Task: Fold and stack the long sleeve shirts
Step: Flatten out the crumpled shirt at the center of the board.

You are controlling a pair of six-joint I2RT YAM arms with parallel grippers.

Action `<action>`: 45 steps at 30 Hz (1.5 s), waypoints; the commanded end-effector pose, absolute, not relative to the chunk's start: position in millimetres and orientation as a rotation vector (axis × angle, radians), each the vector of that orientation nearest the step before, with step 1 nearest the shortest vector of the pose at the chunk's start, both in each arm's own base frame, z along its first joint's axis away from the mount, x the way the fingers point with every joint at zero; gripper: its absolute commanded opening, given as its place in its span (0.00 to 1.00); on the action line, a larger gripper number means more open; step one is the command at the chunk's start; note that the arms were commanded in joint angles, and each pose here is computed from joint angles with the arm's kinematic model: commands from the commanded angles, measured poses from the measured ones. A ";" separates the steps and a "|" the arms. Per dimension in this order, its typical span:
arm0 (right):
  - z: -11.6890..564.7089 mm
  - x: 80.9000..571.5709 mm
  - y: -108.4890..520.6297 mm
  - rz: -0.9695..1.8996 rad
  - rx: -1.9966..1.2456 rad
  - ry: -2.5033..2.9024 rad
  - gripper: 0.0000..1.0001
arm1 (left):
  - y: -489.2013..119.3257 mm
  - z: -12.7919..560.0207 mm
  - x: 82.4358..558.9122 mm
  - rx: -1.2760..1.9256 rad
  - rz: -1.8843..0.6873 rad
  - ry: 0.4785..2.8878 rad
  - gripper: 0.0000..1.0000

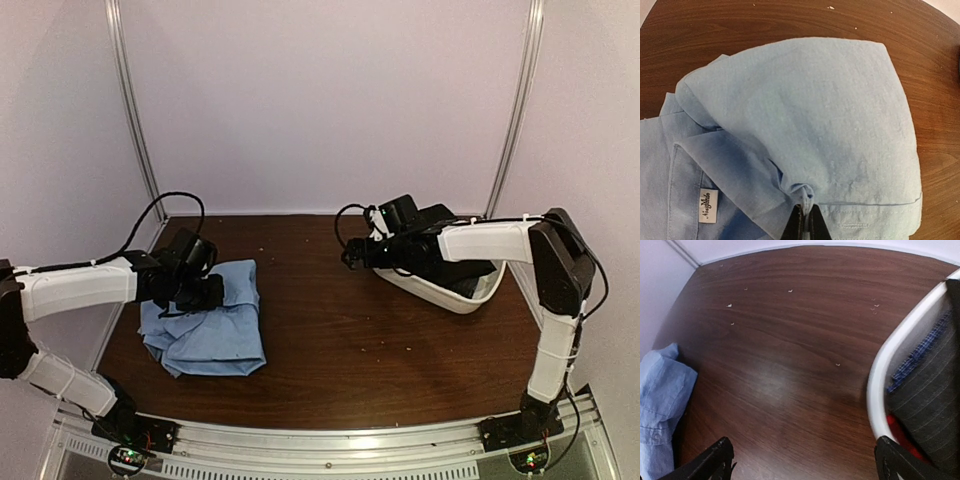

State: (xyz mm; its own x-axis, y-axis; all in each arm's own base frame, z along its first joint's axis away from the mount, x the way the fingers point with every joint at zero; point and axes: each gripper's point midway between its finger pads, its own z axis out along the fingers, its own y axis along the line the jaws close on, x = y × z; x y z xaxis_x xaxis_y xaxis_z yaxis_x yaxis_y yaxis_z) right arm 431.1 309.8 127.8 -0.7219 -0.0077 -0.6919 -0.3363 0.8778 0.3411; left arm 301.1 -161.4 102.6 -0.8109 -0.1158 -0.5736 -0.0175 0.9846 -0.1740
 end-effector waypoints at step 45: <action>164.2 589.5 214.6 0.376 0.042 2.189 1.00 | -266.2 164.5 318.5 0.106 -0.563 2.376 0.00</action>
State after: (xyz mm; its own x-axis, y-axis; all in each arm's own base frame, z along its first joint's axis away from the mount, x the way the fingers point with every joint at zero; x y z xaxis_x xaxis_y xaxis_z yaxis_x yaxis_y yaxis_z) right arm 607.4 190.8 95.5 -0.6702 0.1767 -0.7209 -0.0072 0.9696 0.2444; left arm 302.1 -214.4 121.0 -0.8240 -0.1004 -0.5576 0.0843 0.9515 -0.2959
